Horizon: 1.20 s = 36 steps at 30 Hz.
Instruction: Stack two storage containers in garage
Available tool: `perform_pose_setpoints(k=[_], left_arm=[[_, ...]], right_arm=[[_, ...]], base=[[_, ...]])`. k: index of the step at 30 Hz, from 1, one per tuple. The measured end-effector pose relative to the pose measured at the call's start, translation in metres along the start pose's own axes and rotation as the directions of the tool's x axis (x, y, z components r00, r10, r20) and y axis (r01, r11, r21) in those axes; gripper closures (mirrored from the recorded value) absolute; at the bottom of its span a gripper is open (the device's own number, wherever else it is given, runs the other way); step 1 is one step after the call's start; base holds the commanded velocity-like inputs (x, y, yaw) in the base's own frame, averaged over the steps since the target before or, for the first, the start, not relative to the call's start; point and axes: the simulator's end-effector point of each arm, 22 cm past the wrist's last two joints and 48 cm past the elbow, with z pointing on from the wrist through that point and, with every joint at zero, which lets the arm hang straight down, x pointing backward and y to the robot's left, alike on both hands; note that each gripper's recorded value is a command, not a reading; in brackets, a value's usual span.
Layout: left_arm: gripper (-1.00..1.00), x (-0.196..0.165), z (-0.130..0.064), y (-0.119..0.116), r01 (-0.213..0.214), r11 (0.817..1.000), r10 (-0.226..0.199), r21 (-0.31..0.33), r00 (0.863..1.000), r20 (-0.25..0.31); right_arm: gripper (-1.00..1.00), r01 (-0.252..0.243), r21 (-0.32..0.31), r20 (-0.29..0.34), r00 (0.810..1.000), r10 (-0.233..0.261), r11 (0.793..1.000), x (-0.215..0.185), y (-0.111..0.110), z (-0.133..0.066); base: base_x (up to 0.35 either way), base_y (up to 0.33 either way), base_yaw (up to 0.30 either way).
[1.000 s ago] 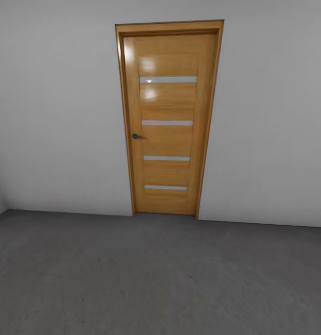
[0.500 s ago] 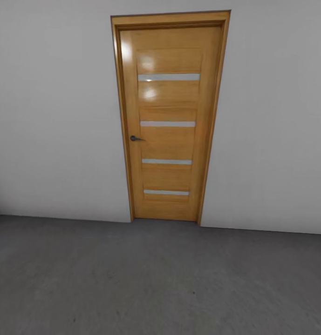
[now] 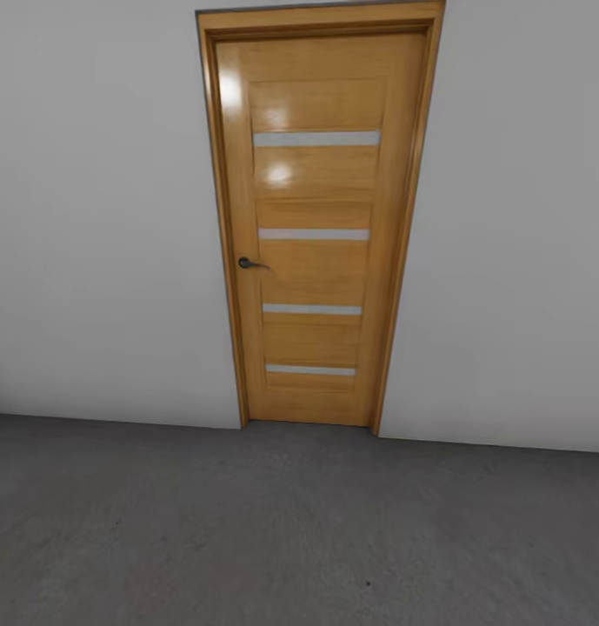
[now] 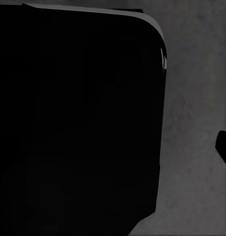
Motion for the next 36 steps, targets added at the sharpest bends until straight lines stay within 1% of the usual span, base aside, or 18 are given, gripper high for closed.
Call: perform_pose_setpoints(k=[26,36], left_arm=[[-1.0,-0.0003,0.0,0.0,0.0,1.0,0.0,0.0,1.0,0.002],[-1.0,-0.0004,0.0,0.0,0.0,1.0,0.0,0.0,1.0,0.001]], right_arm=[[-1.0,0.0,0.0,0.001,1.0,0.0,1.0,-0.0002,-0.0001,0.0],[-1.0,0.001,-0.001,0.001,1.0,-0.001,1.0,-0.0002,0.0009,0.0]], base=[[0.325,0.0,-0.003],[0.325,0.0,-0.202]])
